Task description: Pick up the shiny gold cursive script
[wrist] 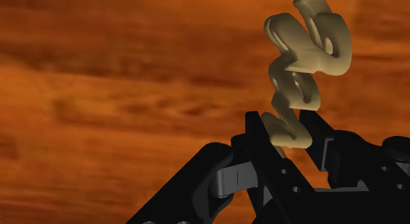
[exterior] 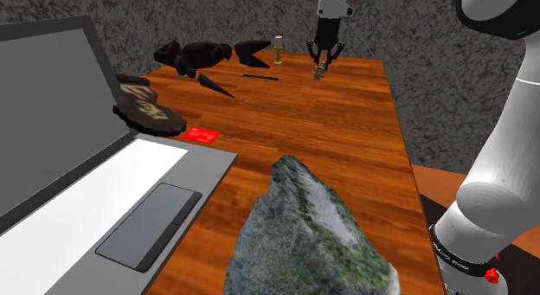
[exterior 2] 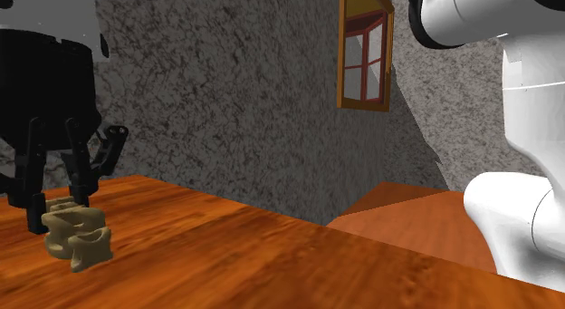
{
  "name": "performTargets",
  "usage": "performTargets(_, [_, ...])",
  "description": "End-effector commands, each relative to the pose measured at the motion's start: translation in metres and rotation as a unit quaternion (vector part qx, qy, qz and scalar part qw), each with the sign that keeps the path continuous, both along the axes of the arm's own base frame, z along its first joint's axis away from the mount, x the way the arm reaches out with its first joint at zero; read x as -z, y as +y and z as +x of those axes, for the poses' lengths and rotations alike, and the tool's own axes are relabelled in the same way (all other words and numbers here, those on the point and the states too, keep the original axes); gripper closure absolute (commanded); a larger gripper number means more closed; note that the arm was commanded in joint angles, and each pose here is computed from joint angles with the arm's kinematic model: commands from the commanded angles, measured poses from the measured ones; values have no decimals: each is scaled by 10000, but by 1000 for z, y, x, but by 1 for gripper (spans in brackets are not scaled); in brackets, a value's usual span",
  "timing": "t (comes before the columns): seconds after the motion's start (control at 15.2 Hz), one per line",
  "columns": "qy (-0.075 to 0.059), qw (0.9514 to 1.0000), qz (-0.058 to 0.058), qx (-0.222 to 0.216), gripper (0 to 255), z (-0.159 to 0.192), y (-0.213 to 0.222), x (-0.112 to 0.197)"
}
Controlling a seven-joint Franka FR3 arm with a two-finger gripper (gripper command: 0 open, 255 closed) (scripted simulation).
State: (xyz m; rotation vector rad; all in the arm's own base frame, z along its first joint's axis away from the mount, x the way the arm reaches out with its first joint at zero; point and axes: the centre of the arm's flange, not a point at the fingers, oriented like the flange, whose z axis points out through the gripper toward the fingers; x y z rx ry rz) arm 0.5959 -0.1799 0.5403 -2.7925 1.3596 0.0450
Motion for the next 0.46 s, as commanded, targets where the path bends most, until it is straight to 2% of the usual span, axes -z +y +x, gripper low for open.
performTargets(0.0, [2,10000,1,0,255,0,0,-11])
performTargets(0.26, [2,10000,1,0,255,0,0,-32])
performTargets(0.4, [2,10000,1,0,255,0,0,-33])
